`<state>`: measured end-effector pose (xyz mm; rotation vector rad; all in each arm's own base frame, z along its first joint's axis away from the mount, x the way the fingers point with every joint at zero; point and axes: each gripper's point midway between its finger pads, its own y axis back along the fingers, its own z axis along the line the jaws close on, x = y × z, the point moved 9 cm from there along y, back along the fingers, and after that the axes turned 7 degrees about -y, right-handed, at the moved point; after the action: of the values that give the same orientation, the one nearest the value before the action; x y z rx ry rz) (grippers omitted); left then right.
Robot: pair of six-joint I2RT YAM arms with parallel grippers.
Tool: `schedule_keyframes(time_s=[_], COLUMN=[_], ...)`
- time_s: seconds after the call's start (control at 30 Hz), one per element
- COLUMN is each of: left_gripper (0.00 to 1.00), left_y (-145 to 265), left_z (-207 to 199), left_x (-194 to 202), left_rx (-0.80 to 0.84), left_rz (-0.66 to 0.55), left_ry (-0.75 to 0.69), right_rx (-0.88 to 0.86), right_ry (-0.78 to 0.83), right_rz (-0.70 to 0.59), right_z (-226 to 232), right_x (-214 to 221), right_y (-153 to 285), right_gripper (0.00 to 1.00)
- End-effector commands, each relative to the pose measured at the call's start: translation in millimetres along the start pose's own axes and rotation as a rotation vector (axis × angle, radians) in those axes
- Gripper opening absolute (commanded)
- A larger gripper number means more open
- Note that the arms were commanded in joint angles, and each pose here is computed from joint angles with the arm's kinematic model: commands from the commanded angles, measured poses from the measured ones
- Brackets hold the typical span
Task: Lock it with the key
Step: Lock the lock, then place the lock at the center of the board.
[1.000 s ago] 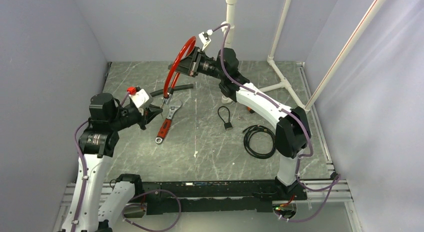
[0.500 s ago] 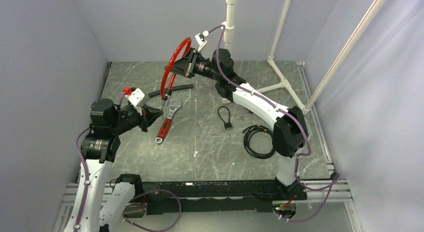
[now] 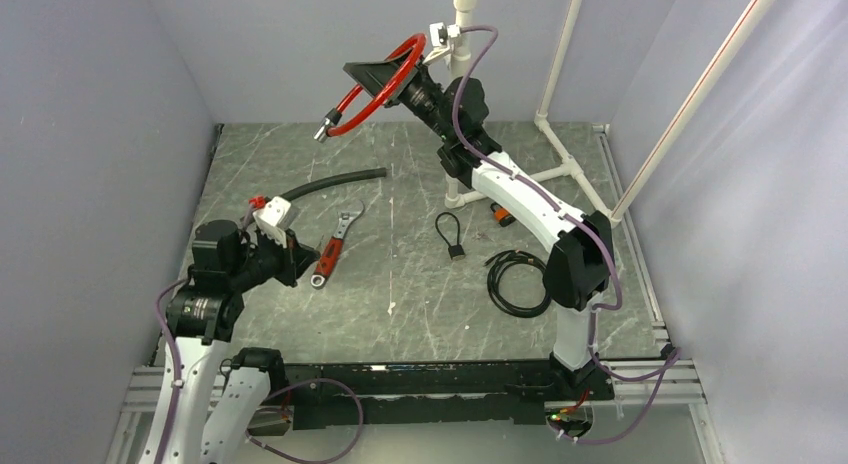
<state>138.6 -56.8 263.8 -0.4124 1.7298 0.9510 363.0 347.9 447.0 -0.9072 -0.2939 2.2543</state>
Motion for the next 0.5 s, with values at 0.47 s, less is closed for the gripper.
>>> schedule_keyframes(time_s=[0.47], left_gripper=[0.0], left_y=[-2.6], left_z=[73.3], left_x=[-69.9], left_rx=[-0.48], left_rz=[-0.031], left_ry=[0.372], right_rx=[0.107], right_ry=[0.435], right_rz=[0.625], right_z=[-32.7], right_x=[82.8], right_y=[86.9], right_gripper=[0.0])
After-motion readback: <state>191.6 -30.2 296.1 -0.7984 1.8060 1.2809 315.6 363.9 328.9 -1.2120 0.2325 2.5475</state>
